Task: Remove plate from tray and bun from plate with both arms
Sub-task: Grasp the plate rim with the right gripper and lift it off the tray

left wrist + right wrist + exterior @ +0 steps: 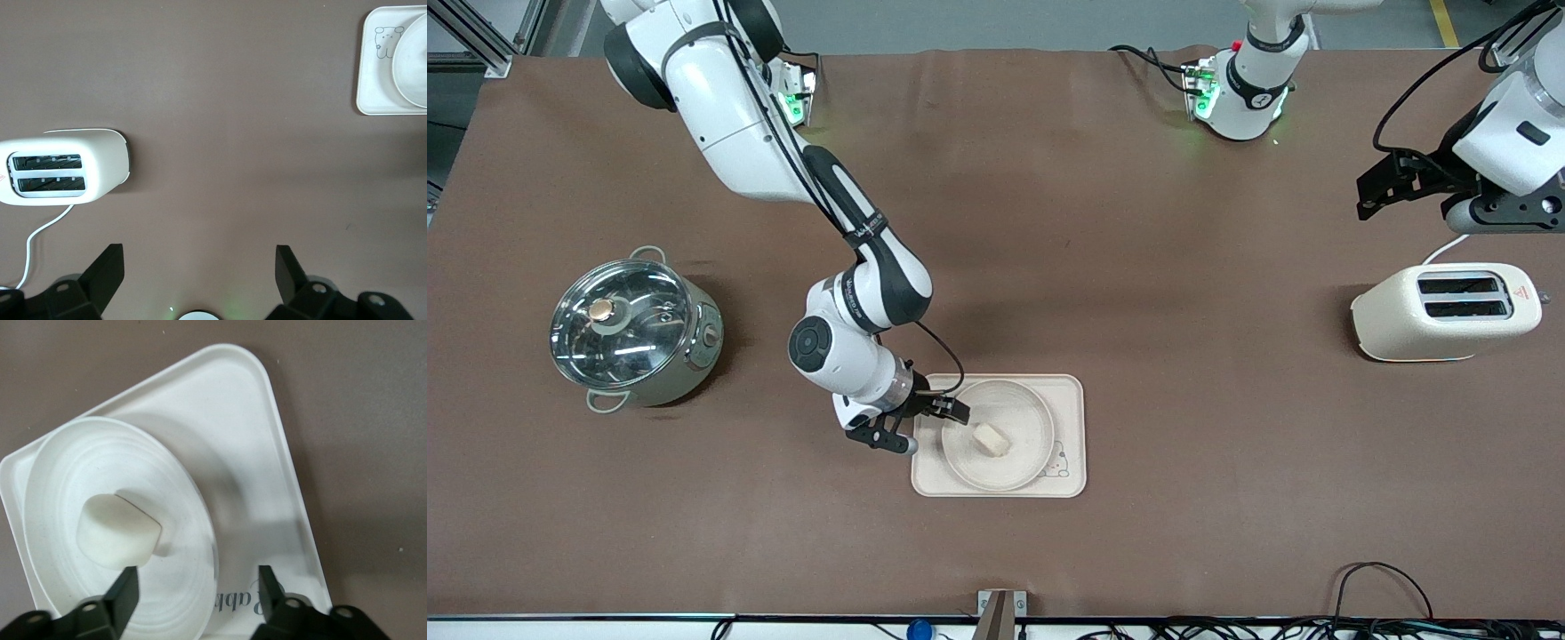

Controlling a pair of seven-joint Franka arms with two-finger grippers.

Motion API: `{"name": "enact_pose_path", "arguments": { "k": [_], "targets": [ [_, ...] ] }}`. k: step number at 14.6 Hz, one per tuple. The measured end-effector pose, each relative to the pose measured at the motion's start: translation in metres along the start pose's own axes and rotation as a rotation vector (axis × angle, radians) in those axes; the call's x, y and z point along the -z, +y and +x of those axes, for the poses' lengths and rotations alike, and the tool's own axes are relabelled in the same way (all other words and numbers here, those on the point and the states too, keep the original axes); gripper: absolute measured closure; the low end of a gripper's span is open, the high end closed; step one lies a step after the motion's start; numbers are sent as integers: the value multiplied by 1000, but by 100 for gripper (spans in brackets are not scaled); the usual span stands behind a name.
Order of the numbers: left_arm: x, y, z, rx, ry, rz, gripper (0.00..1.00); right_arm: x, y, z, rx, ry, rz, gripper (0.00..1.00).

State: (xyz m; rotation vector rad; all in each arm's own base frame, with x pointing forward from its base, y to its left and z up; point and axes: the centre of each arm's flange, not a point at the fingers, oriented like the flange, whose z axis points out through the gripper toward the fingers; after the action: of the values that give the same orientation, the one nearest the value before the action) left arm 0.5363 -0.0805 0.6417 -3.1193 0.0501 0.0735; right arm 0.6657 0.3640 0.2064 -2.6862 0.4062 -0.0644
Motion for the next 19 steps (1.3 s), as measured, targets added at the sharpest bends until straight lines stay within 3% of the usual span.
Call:
{"name": "enact_pose_path", "arguments": {
  "k": [1,9,11,13,15,19],
  "targets": [
    [-1,0,1,0,-2,0,0,1,0,1,0,1,1,40],
    [-3,6,1,-8,-9,-28,0,-12,11,2,9,-10,-16,56],
    [-2,8,1,-12,-7,-29,0,-14,13,2,8,-11,-19,71],
    [-2,12,1,-18,-7,-31,0,-16,15,2,8,-14,-21,77],
    [-2,15,0,-23,-7,-31,0,-18,16,1,7,-16,-23,95],
    [5,17,0,-27,8,-33,0,-18,15,2,7,-16,-22,96]
  ]
}}
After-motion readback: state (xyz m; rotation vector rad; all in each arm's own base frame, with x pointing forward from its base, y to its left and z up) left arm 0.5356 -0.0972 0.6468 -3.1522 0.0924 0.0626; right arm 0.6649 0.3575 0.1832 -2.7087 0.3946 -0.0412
